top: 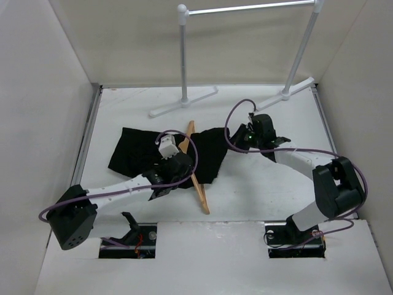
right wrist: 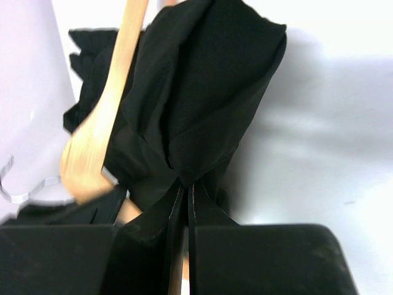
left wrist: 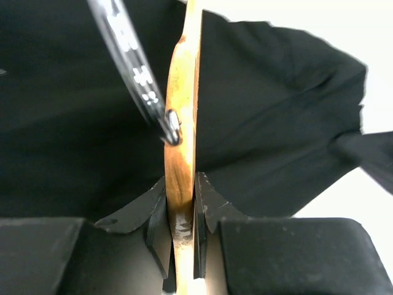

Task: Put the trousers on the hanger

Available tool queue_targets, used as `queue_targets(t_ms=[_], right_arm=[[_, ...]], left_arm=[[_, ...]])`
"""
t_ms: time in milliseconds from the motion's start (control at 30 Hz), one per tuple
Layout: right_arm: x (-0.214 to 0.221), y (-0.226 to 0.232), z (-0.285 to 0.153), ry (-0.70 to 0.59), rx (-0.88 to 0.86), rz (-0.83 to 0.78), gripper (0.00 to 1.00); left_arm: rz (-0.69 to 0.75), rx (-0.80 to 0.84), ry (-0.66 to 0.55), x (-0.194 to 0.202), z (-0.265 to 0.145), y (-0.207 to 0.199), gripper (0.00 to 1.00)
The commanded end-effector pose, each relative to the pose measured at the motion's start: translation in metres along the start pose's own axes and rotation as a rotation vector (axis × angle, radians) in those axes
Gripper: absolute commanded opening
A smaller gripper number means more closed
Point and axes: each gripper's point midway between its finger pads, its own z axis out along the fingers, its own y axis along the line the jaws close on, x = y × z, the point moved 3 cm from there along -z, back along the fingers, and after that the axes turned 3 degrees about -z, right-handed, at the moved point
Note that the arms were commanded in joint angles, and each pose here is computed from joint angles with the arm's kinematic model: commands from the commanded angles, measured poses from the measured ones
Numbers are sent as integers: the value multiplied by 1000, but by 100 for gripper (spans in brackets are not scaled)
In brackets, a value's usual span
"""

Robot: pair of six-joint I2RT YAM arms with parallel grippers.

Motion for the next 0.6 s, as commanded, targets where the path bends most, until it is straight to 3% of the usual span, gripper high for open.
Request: queue_targets(t_ms=[0, 333, 567], right_arm=[[-40, 10, -4, -74, -31, -19, 6], [-48, -25, 19, 13, 108, -105, 7], [-56, -45, 18, -6, 190, -104, 7]], left_arm=[[126, -81, 13, -1, -8, 32, 2], [301, -81, -38, -37, -11, 30, 3], [474, -86, -102, -67, 0, 19, 3]])
